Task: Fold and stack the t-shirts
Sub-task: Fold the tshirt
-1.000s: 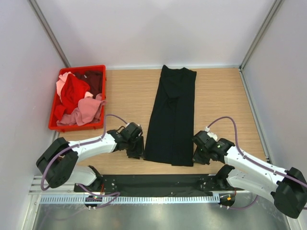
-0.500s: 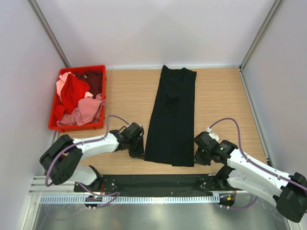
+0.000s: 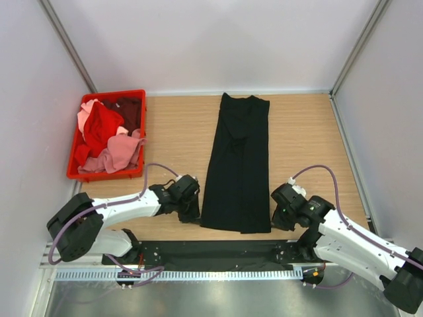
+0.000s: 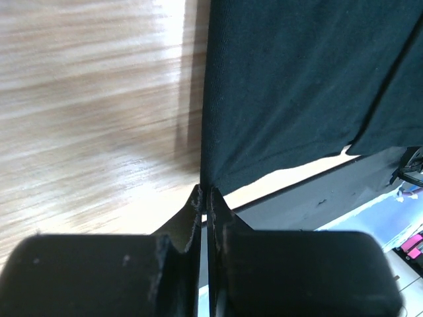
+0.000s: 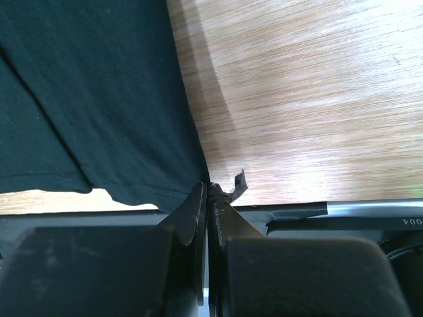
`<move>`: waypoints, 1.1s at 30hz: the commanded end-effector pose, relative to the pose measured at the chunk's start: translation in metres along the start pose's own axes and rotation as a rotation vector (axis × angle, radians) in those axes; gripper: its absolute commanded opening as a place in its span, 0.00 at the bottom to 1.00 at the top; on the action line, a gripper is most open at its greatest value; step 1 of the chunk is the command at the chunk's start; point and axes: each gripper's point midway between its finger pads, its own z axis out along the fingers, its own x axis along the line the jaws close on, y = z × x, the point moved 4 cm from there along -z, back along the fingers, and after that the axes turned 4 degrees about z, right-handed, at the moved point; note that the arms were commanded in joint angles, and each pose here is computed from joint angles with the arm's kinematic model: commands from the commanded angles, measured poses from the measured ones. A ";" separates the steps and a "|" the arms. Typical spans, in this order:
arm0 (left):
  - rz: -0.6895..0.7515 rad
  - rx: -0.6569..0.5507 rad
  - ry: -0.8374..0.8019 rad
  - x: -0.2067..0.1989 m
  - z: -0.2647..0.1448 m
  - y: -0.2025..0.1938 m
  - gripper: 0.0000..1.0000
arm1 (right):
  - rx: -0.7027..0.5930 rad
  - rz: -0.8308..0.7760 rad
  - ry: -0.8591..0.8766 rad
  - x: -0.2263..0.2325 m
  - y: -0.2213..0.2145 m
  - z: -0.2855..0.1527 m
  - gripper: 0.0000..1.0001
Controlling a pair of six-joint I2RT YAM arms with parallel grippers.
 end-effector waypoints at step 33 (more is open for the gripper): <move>-0.024 -0.179 0.119 -0.032 -0.028 0.177 0.00 | -0.350 -0.209 0.049 0.116 0.163 -0.029 0.01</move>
